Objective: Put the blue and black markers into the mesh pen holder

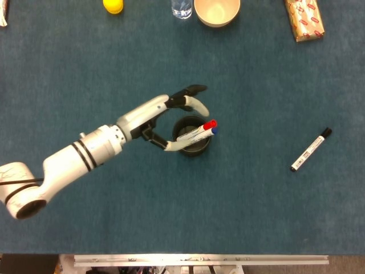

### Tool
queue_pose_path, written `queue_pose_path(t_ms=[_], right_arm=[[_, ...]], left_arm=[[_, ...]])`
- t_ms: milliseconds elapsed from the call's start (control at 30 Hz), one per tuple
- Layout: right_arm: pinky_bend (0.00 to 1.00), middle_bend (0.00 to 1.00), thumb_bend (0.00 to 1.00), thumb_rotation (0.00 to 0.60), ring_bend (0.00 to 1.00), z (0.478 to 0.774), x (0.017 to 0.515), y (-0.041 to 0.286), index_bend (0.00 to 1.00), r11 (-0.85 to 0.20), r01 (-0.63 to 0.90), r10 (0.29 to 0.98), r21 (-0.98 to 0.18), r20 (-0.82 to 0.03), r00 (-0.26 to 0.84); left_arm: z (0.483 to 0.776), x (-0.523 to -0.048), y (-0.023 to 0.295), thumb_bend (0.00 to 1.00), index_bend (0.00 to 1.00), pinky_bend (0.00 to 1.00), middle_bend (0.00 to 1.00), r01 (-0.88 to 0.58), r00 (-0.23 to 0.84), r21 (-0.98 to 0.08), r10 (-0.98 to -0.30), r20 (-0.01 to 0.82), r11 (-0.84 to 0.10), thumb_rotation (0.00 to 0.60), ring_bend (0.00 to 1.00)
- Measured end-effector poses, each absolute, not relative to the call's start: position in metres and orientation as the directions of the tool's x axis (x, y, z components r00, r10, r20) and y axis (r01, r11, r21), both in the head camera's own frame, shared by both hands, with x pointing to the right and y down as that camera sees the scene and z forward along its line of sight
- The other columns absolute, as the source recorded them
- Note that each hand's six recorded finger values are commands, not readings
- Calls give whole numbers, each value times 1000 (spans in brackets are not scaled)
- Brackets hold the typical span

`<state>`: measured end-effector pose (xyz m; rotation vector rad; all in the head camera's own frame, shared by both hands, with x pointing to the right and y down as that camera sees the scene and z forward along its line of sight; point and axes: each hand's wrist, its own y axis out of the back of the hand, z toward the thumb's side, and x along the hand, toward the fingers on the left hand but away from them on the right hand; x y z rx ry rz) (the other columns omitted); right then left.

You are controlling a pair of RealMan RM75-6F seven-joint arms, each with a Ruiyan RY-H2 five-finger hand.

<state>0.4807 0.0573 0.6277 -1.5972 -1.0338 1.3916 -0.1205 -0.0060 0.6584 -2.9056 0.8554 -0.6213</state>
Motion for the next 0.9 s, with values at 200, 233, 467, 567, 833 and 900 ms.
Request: queue_pose_path(t_ms=[200, 233, 467, 567, 833, 900], right_arm=[[297, 330, 0, 600, 256, 629, 470, 55, 417, -390, 88, 918, -917, -379, 115], [297, 330, 0, 600, 256, 629, 467, 54, 427, -391, 86, 917, -916, -379, 125], [297, 330, 0, 600, 256, 636, 442, 49, 467, -406, 56, 896, -912, -385, 219], [297, 330, 0, 600, 256, 641, 431, 48, 470, -412, 25, 880, -911, -391, 269], [297, 334, 0, 600, 256, 667, 401, 52, 474, -439, -88, 809, -894, -436, 393], [297, 334, 0, 600, 256, 673, 397, 54, 474, -444, -110, 795, -889, -448, 410]], left_arm=[[650, -158, -10, 309, 313, 165, 0, -488, 681, -385, -618, 393, -783, 600, 0], [649, -165, -10, 310, 315, 165, 0, -484, 660, -422, -637, 398, -766, 600, 0], [645, -240, -7, 310, 316, 165, 0, -457, 407, -656, -797, 446, -600, 600, 0], [647, -273, 0, 310, 316, 165, 0, -439, 282, -720, -843, 459, -538, 600, 0], [658, -309, 16, 310, 316, 165, 0, -390, 140, -791, -880, 455, -471, 600, 0], [658, -313, 15, 310, 316, 165, 0, -387, 125, -802, -888, 443, -455, 600, 0]])
